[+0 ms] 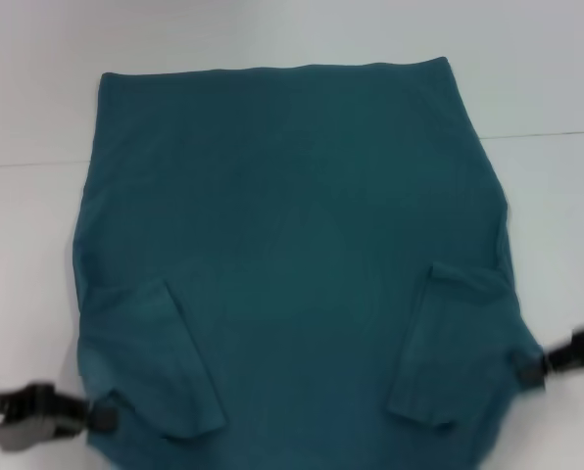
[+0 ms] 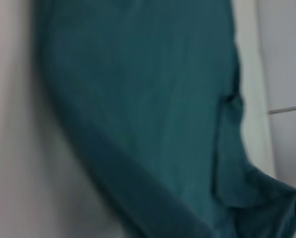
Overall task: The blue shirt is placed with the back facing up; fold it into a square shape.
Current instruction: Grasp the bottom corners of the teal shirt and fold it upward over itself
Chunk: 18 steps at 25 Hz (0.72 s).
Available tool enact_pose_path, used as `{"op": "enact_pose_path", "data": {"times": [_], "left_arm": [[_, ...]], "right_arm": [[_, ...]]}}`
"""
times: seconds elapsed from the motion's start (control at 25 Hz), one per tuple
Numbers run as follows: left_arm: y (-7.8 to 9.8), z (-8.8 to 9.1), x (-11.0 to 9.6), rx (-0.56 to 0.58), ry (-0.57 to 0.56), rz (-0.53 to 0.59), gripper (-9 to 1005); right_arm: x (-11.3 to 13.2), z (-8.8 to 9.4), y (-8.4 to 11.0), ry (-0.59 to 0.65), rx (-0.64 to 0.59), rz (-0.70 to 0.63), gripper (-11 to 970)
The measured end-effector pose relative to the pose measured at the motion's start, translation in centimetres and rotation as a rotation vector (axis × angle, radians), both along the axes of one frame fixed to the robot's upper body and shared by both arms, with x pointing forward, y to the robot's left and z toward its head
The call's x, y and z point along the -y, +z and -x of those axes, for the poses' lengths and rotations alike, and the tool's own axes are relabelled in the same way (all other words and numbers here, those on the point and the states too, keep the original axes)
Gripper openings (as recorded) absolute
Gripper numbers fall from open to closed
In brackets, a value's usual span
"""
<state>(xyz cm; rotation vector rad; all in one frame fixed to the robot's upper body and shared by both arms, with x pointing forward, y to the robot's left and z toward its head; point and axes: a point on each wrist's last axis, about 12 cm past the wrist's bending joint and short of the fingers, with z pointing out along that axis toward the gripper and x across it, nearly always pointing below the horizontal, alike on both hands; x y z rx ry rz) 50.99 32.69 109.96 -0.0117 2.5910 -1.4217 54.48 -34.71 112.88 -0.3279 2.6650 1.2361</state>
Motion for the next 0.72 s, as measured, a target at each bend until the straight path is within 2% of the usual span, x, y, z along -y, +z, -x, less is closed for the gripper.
{"op": "enact_pose_path", "data": {"times": [0.16,0.28,0.72], "left_arm": [[1.5,-2.5,0.8,0.023,-0.004,0.028,11],[2.4,-4.5,1.3,0.019,0.045,0.007,10],[4.8,-11.4,2.8,0.117,0.171,-0.189,10]], "right_arm": [[0.7,-1.7,1.0,-0.114,0.078,-0.013,35],[1.1,-3.0,1.3,-0.203,0.118,-0.004,35],[0.3,-7.6,2.8,-0.435,0.294,-0.022,34]]}}
